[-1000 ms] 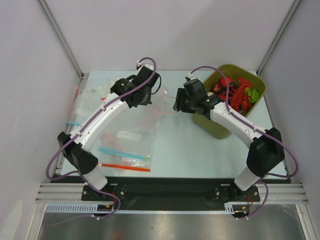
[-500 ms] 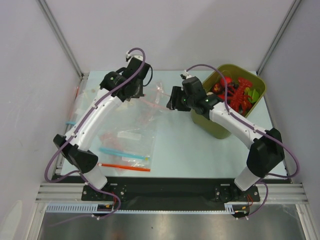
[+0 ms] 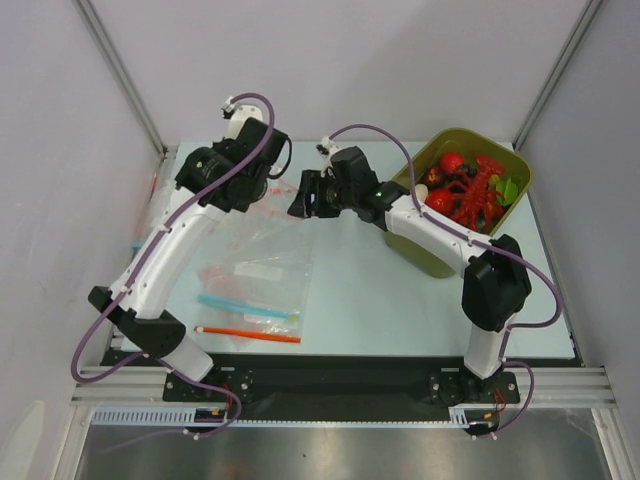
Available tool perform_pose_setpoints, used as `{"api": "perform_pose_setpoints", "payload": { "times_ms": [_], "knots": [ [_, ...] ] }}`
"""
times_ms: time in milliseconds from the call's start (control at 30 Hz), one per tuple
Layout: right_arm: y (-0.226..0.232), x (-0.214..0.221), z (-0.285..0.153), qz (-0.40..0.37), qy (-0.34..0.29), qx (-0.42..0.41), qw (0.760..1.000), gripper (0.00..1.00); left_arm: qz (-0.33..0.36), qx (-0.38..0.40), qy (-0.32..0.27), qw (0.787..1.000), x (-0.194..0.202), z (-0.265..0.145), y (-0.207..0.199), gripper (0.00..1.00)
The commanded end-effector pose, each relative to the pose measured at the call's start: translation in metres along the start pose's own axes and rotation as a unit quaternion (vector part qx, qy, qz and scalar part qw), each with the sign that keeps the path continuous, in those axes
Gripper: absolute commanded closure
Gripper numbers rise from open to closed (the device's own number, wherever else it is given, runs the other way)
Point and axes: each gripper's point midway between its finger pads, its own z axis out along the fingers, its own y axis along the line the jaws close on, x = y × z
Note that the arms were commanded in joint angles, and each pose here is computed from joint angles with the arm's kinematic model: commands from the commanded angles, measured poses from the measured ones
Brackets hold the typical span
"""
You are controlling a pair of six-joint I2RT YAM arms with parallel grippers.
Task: Place the food in the zip-top bag and seal the zipper
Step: Open the zipper of the food storage bag, then pick up the fake lobster from the bin.
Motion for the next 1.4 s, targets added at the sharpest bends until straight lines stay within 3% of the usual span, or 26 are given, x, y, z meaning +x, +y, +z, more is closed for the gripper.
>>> {"api": "perform_pose_setpoints", "payload": {
  "times_ms": [0, 167, 500, 967, 1167, 1367],
  "knots": [
    [-0.001, -0.006, 0.002, 0.001, -0.005, 0.007, 1.000, 0.38, 0.027, -0.028, 0.009, 0.999, 0.021, 0.001, 0.014, 1.00],
    [-0.024, 0.010, 0.001, -0.005, 0.013, 0.050, 0.999, 0.27, 0.014, 0.069, 0.049, 0.996, 0.061, 0.022, -0.041, 1.00],
    [-0.036, 0.014, -0.022, -0.015, 0.004, 0.046, 0.999, 0.06, 0.019, 0.124, 0.093, 0.988, 0.102, 0.052, -0.098, 1.00],
    [-0.059, -0.033, -0.107, -0.018, -0.089, 0.107, 0.990, 0.02, 0.029, 0.154, 0.095, 0.983, 0.099, 0.058, -0.122, 1.00],
    [-0.114, -0.057, -0.149, 0.018, -0.122, 0.219, 0.968, 0.02, 0.033, 0.171, 0.095, 0.980, 0.097, 0.058, -0.135, 1.00],
    [-0.168, -0.077, -0.191, 0.076, -0.173, 0.306, 0.933, 0.09, 0.038, 0.186, 0.089, 0.978, 0.091, 0.054, -0.145, 1.00]
  ]
}}
